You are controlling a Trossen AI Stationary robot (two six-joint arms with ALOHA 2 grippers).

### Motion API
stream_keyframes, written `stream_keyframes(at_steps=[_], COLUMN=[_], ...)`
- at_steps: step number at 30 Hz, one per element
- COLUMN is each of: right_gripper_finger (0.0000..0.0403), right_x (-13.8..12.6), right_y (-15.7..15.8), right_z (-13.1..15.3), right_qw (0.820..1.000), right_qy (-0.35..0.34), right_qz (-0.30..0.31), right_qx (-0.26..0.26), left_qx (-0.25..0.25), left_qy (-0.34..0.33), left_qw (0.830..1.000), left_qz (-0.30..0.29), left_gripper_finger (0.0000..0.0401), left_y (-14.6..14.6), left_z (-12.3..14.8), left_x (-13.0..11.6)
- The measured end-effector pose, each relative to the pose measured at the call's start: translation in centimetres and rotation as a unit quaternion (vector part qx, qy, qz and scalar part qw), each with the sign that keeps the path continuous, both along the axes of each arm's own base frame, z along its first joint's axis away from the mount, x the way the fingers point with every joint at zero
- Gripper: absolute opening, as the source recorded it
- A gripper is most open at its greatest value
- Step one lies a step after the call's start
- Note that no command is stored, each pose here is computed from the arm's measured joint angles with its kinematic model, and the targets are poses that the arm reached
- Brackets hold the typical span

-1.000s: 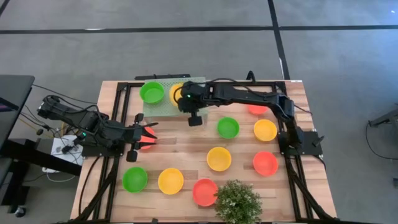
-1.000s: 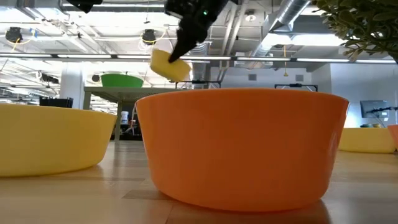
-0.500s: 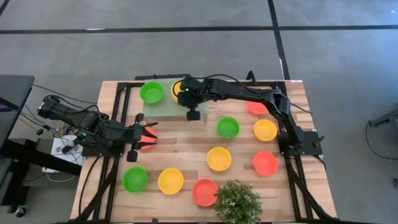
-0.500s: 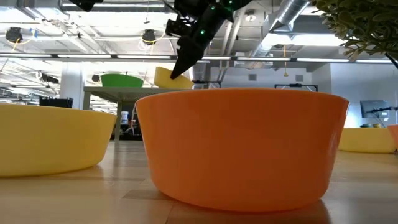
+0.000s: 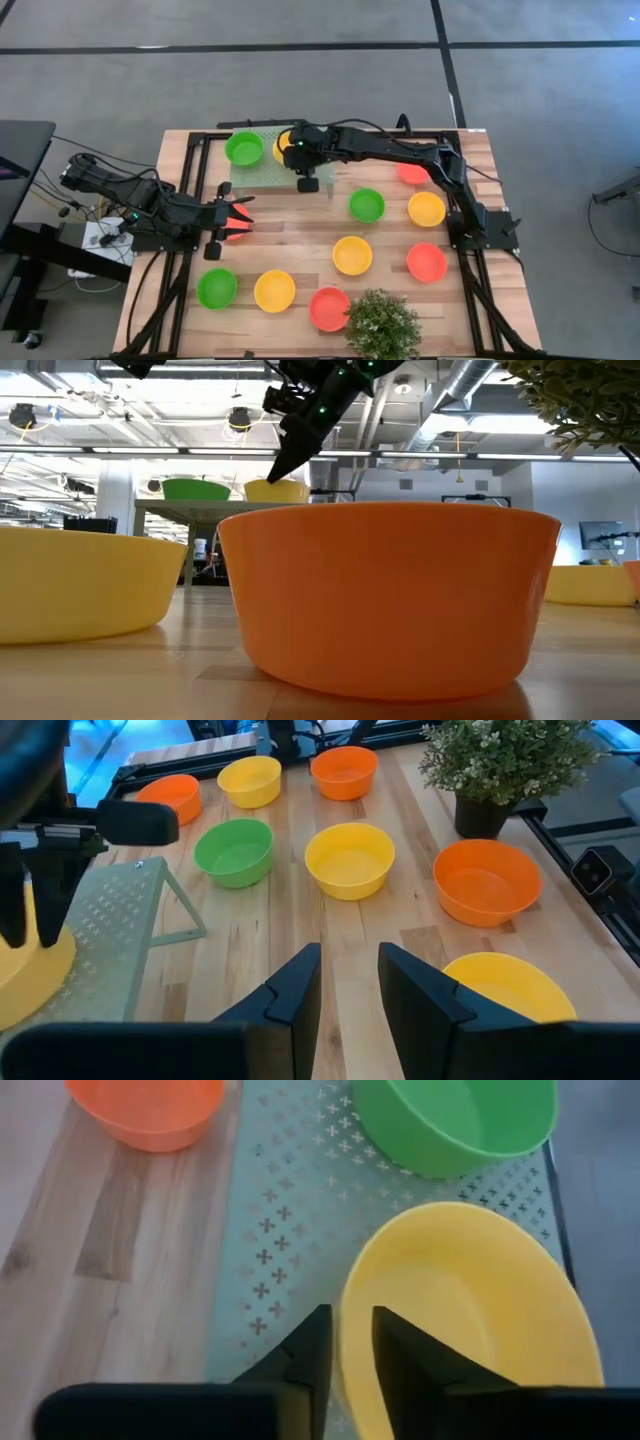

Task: Pick & Place Mini bowls
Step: Put the yellow bowl on the shelf

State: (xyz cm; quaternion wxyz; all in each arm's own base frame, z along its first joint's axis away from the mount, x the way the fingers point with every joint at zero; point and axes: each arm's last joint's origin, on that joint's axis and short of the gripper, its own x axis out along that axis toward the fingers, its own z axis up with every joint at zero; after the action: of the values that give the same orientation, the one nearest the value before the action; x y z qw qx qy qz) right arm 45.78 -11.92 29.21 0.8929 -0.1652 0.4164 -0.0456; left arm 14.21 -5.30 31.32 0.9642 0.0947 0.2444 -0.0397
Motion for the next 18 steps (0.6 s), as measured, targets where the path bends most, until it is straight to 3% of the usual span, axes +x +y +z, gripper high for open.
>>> stream_keyframes(at_steps=[8, 14, 18], right_gripper_finger=[0.0118, 0.0116, 0.0094], right_x=[-0.6, -1.9, -3.3], right_y=[1.8, 2.4, 1.3], right_z=[2.7, 3.4, 2.7], right_qw=[0.996, 0.993, 0.981], right_qy=[0.01, 0.055, 0.115], right_qz=[-0.047, -0.095, -0.152], right_qx=[-0.081, -0.045, -0.042], left_qx=[-0.002, -0.005, -0.005], left_qy=[0.0, 0.0, 0.001], left_qw=[1.0, 1.0, 1.0], left_qz=[0.001, 0.003, 0.003], left_gripper_finger=[0.0104, 0.0104, 0.0104], left_y=[0.0, 0.0, 0.0], left_z=[0.0, 0.0, 0.0], left_x=[0.0, 0.0, 0.0])
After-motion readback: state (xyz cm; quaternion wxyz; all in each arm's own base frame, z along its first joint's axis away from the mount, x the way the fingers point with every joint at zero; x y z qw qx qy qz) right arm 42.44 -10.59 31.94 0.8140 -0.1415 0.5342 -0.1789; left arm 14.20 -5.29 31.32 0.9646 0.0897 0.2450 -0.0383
